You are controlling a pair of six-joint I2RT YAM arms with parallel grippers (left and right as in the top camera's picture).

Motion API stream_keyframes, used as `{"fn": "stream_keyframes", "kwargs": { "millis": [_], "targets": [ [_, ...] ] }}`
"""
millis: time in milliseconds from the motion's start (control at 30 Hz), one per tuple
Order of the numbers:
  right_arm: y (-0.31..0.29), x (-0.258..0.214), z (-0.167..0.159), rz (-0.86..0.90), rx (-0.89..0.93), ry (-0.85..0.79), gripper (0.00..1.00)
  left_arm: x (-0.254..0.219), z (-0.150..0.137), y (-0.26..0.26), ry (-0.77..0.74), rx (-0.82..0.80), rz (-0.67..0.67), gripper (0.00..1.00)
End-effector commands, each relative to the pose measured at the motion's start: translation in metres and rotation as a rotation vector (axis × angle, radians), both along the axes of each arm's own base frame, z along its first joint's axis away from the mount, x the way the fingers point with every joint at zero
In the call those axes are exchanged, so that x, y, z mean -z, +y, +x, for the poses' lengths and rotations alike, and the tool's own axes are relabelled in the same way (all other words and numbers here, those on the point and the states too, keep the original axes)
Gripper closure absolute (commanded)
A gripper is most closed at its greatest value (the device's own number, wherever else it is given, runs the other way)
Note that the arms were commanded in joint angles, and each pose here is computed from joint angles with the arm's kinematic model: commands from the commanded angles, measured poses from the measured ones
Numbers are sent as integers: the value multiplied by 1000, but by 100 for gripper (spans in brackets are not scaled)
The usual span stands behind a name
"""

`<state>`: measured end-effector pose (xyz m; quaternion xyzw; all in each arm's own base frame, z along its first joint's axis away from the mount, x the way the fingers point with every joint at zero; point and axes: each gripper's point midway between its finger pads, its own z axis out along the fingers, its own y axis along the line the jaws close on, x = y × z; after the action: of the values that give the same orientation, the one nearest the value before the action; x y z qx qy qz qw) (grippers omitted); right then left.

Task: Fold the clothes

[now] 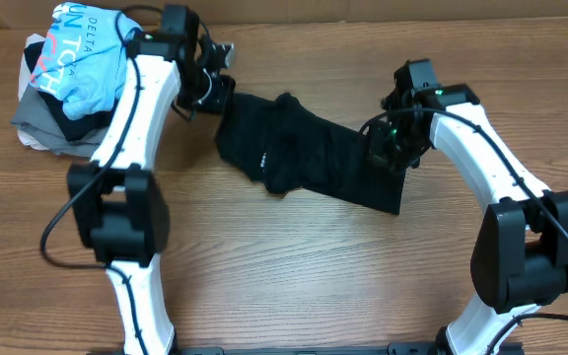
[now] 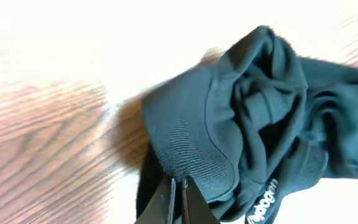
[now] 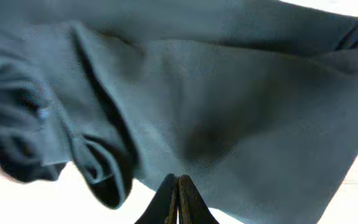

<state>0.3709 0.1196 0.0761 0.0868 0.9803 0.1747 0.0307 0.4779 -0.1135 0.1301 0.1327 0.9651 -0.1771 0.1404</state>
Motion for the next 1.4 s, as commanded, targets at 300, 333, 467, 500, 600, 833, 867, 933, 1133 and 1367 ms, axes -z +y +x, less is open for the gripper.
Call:
{"fn": "stream_keyframes", "kwargs": {
  "millis": [300,333,467,500,600,833,867,933,1133,1367],
  "targets": [
    [-19,39,-14,71,102,39,96,-60,-14,2,-93,8,-3,96],
    [-18,40,-15,75,101,38,96,-61,-14,2,-95,8,-4,96],
    [-16,41,-11,89,101,21,96,-74,-17,-7,-118,26,-44,96],
    [-16,41,-9,90,106,15,96,-80,-18,-12,-126,37,-67,96],
    [-16,45,-5,93,121,10,96,-100,-22,-34,-158,88,-148,96],
    [-16,78,-9,86,131,84,96,-117,-34,-101,-183,164,-223,96],
    [-15,82,-9,91,130,94,96,-117,-36,-113,-183,173,-233,96],
    [-12,89,-10,106,131,113,96,-119,-41,-143,-192,202,-258,96],
    [-17,92,-10,110,157,125,96,-123,-62,-226,-236,270,-313,96],
    [-32,60,14,276,226,69,96,-93,-83,-275,-223,237,-218,96]
  ]
}}
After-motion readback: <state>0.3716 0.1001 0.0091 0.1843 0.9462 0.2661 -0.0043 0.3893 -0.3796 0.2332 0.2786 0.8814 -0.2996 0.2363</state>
